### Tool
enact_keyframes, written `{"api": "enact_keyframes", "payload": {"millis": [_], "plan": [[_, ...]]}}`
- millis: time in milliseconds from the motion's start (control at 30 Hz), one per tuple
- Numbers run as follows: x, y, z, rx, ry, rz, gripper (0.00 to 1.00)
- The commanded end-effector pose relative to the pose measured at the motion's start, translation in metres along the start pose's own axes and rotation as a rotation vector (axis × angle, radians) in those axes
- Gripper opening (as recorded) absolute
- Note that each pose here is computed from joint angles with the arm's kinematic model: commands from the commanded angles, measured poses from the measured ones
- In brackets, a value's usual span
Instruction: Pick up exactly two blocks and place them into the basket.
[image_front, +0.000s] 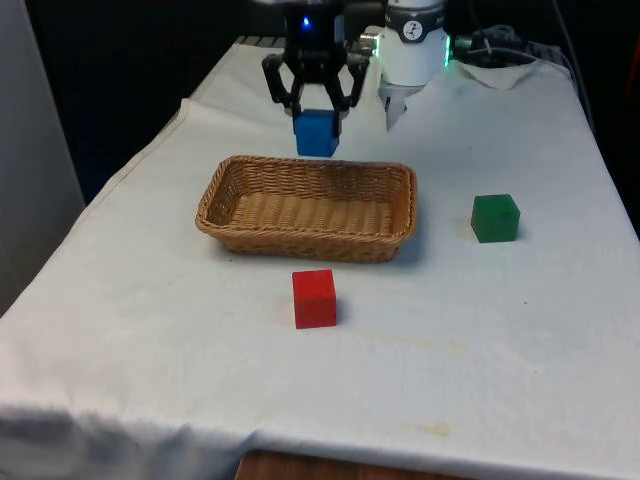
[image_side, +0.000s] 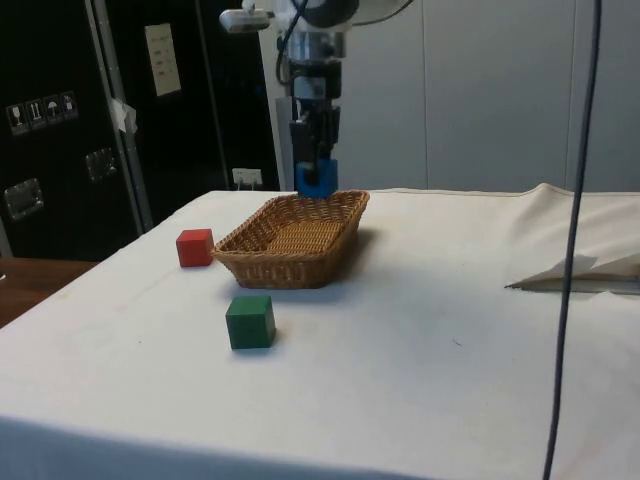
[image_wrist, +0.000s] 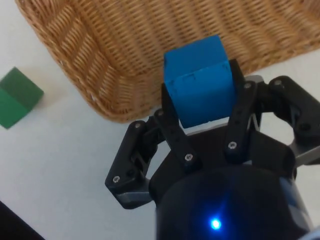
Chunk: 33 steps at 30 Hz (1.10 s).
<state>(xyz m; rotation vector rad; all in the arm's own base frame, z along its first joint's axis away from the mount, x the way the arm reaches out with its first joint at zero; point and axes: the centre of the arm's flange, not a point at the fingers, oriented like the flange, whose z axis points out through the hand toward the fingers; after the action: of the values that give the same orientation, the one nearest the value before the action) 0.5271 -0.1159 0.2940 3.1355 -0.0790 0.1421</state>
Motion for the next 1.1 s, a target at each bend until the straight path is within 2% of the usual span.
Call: {"api": "enact_keyframes", "payload": {"millis": [0,33,133,267,300,333,533,567,600,733,800,833,867,967,1033,1067], "plan": [[0.002,-0.003,0.004,-0.003,-0.004,0.0,0.02],[0.007,-0.01,0.01,-0.003,-0.004,0.0,0.02],[0.013,-0.013,0.021,-0.011,-0.01,-0.001,0.02],[0.017,-0.006,0.037,-0.02,-0.016,0.002,0.02],[0.018,-0.006,0.038,-0.031,-0.024,0.004,0.02],[0.018,-0.002,0.041,-0.02,-0.017,0.005,0.02],[0.018,0.022,0.065,-0.016,-0.021,0.016,0.02],[0.016,0.019,0.063,-0.027,-0.029,0.016,0.02],[0.018,0.026,0.069,-0.015,-0.021,0.019,0.02],[0.02,0.041,0.085,-0.008,-0.022,0.023,0.02],[0.021,0.045,0.091,-0.006,-0.02,0.024,0.02],[0.019,0.045,0.09,-0.015,-0.03,0.026,0.02],[0.023,0.046,0.096,-0.003,-0.017,0.024,0.02],[0.025,0.046,0.1,0.0,-0.013,0.026,0.02],[0.026,0.047,0.102,-0.001,-0.013,0.027,0.17],[0.027,0.046,0.103,0.0,-0.012,0.027,0.36]]}}
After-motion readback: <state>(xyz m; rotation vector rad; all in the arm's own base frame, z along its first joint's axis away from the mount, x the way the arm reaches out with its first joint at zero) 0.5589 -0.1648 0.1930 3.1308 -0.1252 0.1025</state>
